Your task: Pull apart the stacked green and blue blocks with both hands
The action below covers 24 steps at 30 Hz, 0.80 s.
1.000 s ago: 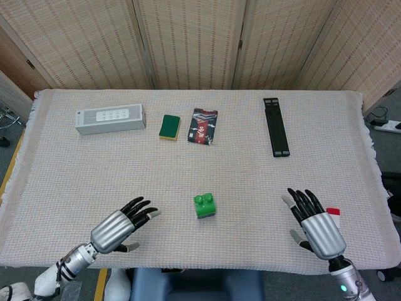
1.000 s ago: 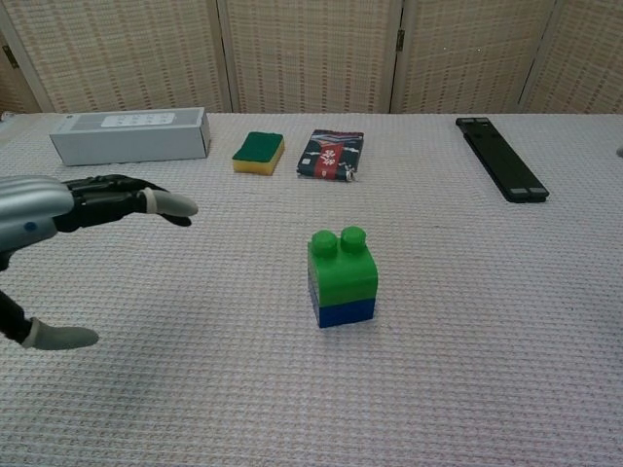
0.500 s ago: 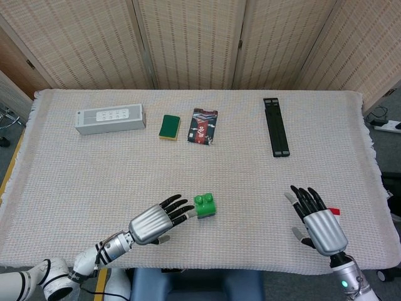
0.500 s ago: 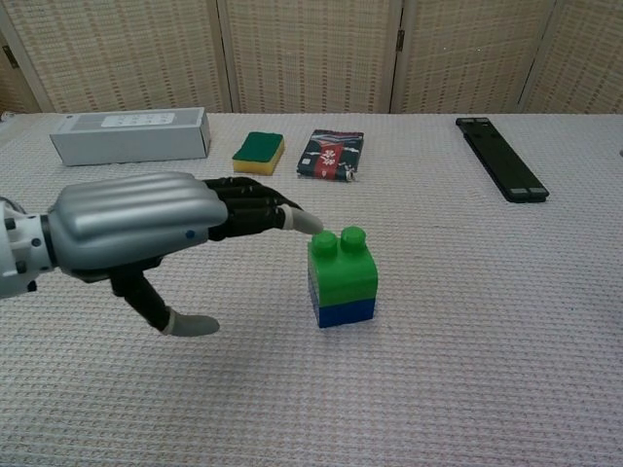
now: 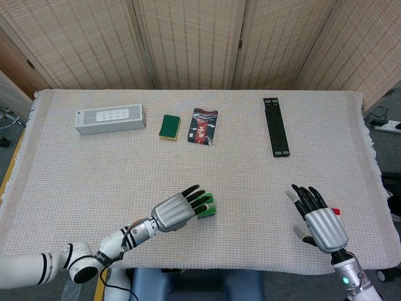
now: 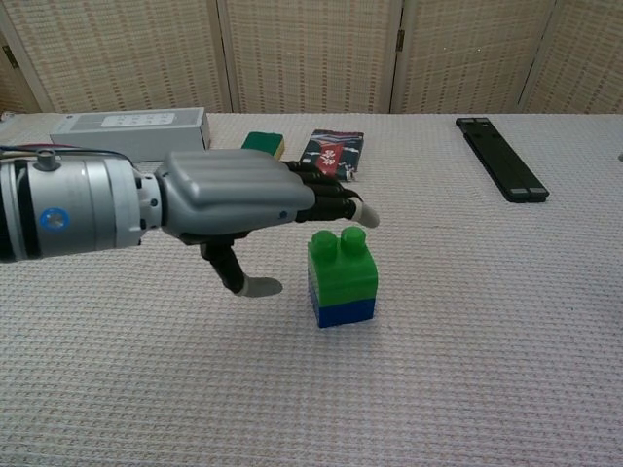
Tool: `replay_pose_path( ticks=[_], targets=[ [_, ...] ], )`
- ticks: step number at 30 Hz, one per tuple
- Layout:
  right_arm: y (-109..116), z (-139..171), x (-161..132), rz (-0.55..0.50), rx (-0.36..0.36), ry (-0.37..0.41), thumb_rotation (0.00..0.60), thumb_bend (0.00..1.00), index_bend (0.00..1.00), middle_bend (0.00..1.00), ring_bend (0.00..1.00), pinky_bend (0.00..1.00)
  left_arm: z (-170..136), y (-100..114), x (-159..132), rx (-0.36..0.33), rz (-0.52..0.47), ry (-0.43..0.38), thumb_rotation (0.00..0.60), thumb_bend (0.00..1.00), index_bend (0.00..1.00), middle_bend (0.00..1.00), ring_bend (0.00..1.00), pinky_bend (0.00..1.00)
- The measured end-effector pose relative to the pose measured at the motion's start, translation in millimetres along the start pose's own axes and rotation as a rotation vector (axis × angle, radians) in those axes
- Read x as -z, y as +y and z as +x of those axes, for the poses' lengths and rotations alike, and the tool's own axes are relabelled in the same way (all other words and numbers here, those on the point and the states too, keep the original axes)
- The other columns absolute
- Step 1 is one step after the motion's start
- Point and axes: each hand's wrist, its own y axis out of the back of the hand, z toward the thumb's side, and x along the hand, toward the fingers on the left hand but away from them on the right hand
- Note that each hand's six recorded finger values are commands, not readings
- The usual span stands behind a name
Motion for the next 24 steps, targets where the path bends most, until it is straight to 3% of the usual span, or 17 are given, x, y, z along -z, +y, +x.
replay_pose_path(
  ticks=[14, 24],
  targets=[
    [-5.4, -5.8, 2.5, -0.005, -0.03, -0.013, 0.6, 0.37, 0.0, 0.0, 0.0, 0.0, 34.1, 15.6, -5.6, 0.077, 0.123, -0.006, 0.6, 0.42, 0.08, 0.06, 0.0, 0.0],
    [-4.7, -6.3, 4.1, -0.012, -0.035, -0.016, 0.6, 0.37, 0.0, 0.0, 0.0, 0.0, 47.0, 0.2, -6.3, 0.128, 0.191, -0.008, 0.6, 0.42, 0.08, 0.05, 0.0, 0.0]
  ],
)
